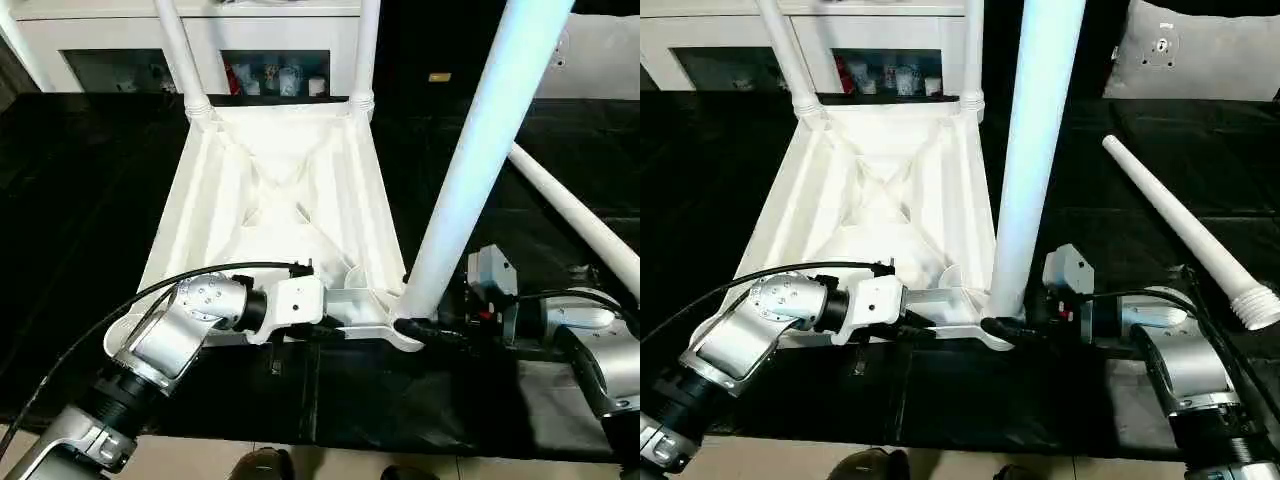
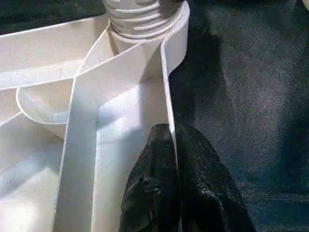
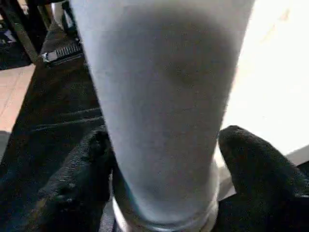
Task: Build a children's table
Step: Rotate leg to tighten
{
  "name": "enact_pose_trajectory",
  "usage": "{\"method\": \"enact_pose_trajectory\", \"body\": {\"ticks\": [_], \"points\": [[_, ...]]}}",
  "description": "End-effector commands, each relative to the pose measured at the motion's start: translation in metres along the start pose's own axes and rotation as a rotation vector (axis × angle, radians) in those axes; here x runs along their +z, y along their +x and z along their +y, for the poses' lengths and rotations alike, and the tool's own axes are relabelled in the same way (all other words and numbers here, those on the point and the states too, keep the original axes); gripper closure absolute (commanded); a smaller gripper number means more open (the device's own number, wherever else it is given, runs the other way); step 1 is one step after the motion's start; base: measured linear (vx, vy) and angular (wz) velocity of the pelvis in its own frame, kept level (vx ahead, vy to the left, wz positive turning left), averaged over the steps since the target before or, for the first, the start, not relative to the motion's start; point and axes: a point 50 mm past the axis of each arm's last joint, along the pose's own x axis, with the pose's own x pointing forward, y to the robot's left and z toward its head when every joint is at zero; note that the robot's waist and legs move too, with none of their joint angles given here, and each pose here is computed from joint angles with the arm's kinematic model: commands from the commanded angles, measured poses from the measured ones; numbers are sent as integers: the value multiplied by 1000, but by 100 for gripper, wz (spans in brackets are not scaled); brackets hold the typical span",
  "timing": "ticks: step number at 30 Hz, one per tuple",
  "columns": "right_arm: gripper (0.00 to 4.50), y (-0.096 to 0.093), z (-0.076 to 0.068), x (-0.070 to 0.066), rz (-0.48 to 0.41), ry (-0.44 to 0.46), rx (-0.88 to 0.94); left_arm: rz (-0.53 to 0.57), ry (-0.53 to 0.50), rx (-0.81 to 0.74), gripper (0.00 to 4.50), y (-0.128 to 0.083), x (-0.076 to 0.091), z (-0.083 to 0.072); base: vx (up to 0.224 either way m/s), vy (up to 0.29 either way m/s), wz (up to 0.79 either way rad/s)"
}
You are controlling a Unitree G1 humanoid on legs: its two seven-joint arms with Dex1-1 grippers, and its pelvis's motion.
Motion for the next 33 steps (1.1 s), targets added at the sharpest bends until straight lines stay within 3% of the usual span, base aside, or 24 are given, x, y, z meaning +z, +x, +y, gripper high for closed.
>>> {"method": "enact_pose_trajectory", "body": {"ticks": [1,6,11,17,22,27,28,31,33], "points": [[119,1,3,-2,4,17,30,33,10,-109,450,10,-5,-12,0,0,0],[175,1,4,-4,9,29,40,29,5,-104,450,10,-5,-12,0,0,0],[185,5,7,-7,11,45,49,30,0,-100,450,10,-7,-12,0,0,0],[188,14,14,-12,-9,133,30,9,-60,-23,450,13,-4,-9,0,0,0],[188,41,8,-24,-18,296,-217,-52,-256,183,450,28,12,-3,0,0,0],[189,60,-2,-25,-41,355,-398,-90,-352,321,450,44,30,2,0,0,0],[189,73,-9,-23,-52,403,-520,-95,-397,391,450,54,41,4,0,0,0],[189,85,-14,-23,-36,445,-655,-75,-421,500,450,66,50,13,0,0,0],[189,90,-15,-23,3,417,-694,-44,-404,553,450,71,53,19,0,0,0]]}}
